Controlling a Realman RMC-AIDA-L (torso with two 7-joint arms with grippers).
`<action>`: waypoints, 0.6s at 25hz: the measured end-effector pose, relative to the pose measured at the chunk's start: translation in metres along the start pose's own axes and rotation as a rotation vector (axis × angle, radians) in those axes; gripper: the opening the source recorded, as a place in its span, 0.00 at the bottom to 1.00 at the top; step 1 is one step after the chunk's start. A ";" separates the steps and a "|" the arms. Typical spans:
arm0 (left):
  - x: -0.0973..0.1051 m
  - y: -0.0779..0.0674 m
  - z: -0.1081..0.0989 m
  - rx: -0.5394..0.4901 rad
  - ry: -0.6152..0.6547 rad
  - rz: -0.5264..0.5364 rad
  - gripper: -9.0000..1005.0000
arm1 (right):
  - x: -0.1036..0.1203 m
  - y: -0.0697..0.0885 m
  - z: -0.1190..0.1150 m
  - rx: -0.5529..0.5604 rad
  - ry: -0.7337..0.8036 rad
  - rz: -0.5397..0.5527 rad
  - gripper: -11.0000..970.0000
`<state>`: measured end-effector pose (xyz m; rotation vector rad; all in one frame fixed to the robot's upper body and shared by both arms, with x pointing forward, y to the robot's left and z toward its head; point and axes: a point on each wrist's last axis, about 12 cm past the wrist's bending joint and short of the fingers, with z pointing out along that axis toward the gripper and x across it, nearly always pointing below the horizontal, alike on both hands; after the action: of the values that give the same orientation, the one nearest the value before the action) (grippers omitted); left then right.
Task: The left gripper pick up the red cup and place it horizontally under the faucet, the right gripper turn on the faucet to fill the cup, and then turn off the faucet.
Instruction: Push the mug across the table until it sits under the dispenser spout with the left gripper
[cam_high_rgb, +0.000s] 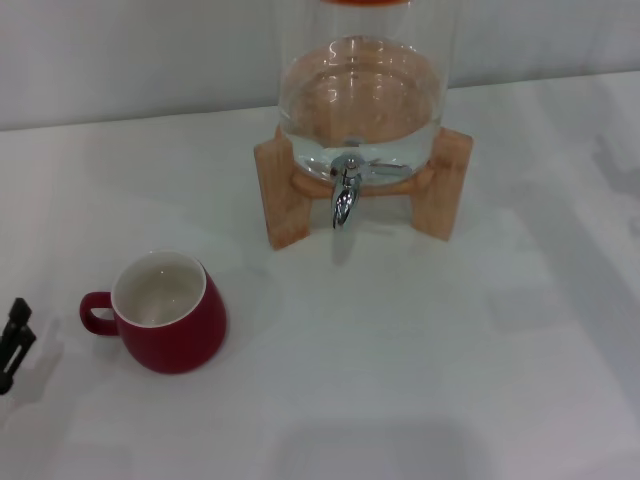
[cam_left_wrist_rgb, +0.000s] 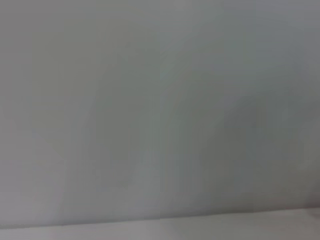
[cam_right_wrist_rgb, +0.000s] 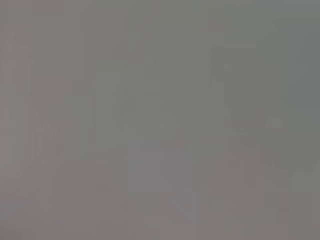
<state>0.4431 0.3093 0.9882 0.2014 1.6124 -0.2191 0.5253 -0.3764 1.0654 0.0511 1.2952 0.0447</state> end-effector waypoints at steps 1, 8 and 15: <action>0.000 -0.001 0.000 0.004 0.002 0.000 0.78 | 0.000 0.000 0.000 -0.001 0.000 0.000 0.74; 0.004 -0.005 -0.004 0.030 0.020 0.003 0.77 | 0.000 0.002 0.002 -0.016 0.001 -0.002 0.74; 0.005 -0.008 -0.006 0.056 0.032 0.009 0.76 | 0.001 0.003 0.001 -0.020 0.005 -0.002 0.74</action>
<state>0.4352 0.3030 0.9832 0.2562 1.6376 -0.2553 0.5266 -0.3732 1.0653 0.0324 1.2997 0.0565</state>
